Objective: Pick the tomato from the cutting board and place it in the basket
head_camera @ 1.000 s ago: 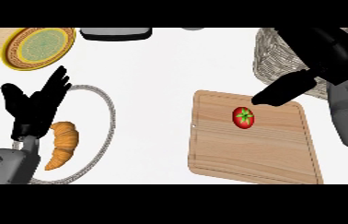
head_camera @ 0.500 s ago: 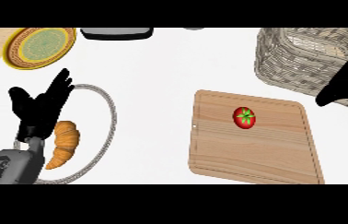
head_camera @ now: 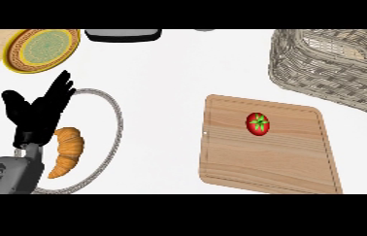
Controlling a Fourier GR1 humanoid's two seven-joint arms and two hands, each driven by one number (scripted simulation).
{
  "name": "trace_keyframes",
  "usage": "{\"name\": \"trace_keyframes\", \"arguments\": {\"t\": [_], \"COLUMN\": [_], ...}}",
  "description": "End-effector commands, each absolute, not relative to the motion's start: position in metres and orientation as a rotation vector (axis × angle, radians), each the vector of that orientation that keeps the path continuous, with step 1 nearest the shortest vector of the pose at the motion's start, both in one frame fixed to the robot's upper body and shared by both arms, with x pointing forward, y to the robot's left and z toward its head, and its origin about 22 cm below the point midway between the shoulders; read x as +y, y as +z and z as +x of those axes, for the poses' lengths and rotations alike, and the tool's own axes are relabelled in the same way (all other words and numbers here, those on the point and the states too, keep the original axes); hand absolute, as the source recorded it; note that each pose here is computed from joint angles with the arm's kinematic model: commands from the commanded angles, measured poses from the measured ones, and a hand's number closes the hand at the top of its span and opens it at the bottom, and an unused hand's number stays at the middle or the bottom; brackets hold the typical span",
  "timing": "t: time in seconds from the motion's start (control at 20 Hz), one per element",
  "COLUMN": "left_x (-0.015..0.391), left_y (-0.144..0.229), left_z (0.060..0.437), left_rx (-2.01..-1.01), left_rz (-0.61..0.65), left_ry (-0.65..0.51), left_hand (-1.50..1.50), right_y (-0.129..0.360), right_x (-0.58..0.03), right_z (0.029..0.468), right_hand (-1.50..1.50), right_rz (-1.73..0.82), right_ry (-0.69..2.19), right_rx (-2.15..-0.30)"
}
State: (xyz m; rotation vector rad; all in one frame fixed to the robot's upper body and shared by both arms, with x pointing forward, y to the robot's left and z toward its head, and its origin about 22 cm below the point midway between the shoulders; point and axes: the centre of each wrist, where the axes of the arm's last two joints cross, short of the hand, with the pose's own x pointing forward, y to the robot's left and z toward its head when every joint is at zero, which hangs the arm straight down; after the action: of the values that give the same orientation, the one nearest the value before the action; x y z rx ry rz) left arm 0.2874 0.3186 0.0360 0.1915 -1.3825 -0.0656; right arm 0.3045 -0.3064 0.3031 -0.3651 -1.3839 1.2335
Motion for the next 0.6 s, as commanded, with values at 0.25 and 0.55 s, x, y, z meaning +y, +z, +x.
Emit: {"name": "trace_keyframes", "arguments": {"t": [0.25, 0.55], "left_x": [0.316, 0.312], "left_y": [0.046, 0.045], "left_z": [0.291, 0.288], "left_rx": [-1.369, -1.388], "left_rz": [0.197, 0.173], "left_ry": [-0.062, -0.078], "left_hand": [0.00, 0.00], "right_y": [0.220, 0.158], "right_x": [-0.331, -0.297], "right_z": [0.282, 0.282], "right_hand": [-1.50, -1.50], "right_rz": [-0.304, -0.333], "right_ry": [1.181, 1.136], "right_rx": [-1.433, -1.511]}}
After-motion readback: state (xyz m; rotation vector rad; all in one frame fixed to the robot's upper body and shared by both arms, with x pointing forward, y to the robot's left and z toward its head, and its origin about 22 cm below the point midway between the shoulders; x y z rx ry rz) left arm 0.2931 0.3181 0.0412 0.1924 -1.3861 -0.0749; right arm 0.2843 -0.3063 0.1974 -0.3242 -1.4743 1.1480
